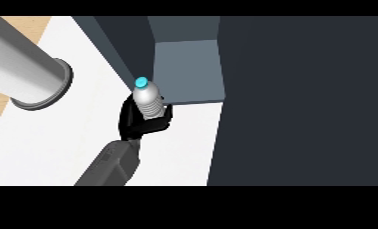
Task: Pick up the bottled water, place it into the cabinet and close the cabinet
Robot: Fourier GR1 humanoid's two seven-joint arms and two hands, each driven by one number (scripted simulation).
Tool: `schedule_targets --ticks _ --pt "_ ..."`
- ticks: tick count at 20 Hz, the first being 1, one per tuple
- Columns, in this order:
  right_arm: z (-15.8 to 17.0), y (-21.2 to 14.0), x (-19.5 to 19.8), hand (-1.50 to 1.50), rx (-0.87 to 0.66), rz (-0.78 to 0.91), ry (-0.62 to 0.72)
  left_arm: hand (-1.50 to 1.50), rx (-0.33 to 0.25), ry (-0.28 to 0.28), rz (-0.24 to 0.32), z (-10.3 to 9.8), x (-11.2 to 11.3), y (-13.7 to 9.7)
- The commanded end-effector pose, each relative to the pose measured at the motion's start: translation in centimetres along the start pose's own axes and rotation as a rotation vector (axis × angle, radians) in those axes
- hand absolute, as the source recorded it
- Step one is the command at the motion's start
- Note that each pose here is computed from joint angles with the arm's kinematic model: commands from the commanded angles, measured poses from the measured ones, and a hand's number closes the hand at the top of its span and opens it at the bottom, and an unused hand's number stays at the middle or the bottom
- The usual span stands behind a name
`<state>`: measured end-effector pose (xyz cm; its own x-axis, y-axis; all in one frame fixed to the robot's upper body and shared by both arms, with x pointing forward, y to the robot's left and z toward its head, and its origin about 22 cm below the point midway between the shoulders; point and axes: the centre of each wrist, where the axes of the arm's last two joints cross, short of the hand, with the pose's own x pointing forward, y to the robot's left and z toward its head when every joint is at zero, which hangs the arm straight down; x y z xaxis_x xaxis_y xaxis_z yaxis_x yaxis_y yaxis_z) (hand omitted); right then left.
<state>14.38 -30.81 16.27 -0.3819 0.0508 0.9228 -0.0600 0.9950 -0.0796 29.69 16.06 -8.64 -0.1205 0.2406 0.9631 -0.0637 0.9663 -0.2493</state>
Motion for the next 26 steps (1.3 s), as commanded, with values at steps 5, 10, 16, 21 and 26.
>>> schedule_targets --ticks 5,10,16,21,26 --pt "0.1 -1.5 0.6 -1.5 0.049 -0.037 -0.011 1.5 -0.136 -0.091 -0.059 -6.5 6.4 -10.5" --pt "0.0 -4.1 0.3 -1.5 0.032 -0.05 -0.038 1.5 -0.125 -0.041 -0.132 -10.4 9.3 -13.6" --pt "1.4 -4.8 1.1 -1.5 0.047 -0.061 -0.024 1.5 -0.039 -0.02 -0.195 -11.5 7.6 -11.7" --pt "0.3 -5.2 1.1 -1.5 0.054 -0.085 -0.04 1.5 0.004 0.005 -0.249 -11.5 6.3 -10.1" --pt "0.9 -5.5 1.5 -1.5 0.055 -0.083 -0.039 1.5 0.048 -0.016 -0.276 -11.8 5.9 -9.0"
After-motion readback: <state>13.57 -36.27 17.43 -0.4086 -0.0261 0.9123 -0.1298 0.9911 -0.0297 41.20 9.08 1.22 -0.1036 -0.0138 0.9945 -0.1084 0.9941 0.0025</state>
